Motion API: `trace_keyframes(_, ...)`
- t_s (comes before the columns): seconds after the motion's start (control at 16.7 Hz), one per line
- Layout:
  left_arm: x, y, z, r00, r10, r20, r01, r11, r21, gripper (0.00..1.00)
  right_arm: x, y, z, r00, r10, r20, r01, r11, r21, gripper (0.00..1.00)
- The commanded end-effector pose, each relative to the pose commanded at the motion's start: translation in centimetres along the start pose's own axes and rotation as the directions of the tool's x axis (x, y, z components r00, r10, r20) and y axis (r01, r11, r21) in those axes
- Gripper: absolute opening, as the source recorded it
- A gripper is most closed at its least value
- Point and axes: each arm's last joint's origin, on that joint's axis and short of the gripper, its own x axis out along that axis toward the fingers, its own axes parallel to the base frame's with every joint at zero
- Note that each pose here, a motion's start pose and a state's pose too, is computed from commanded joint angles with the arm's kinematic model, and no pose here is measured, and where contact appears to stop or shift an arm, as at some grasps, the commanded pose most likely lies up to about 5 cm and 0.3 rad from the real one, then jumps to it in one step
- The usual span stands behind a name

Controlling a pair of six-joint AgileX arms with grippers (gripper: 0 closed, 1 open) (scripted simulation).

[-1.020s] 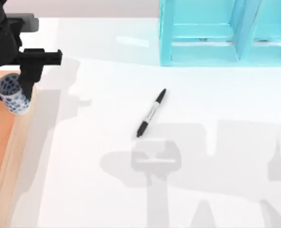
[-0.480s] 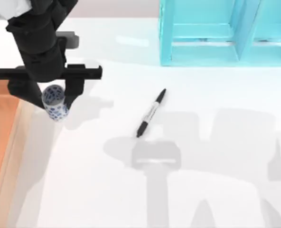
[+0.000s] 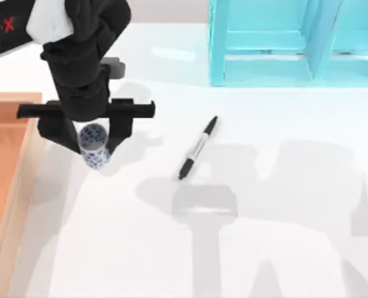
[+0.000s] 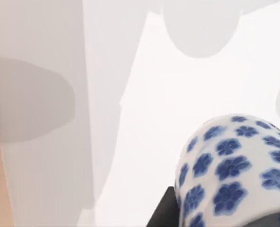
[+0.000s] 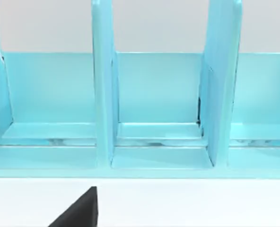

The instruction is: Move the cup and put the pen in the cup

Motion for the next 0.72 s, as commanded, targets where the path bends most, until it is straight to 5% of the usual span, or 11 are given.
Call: trace_keyframes(0.72,4.5,-0.2,0.0,1.0,0.001,-0.001,-0.001,1.0,0.002,0.0,0.0,0.0,0.0,1.0,0.0,0.0,0.0,1.0,0.0,1.0)
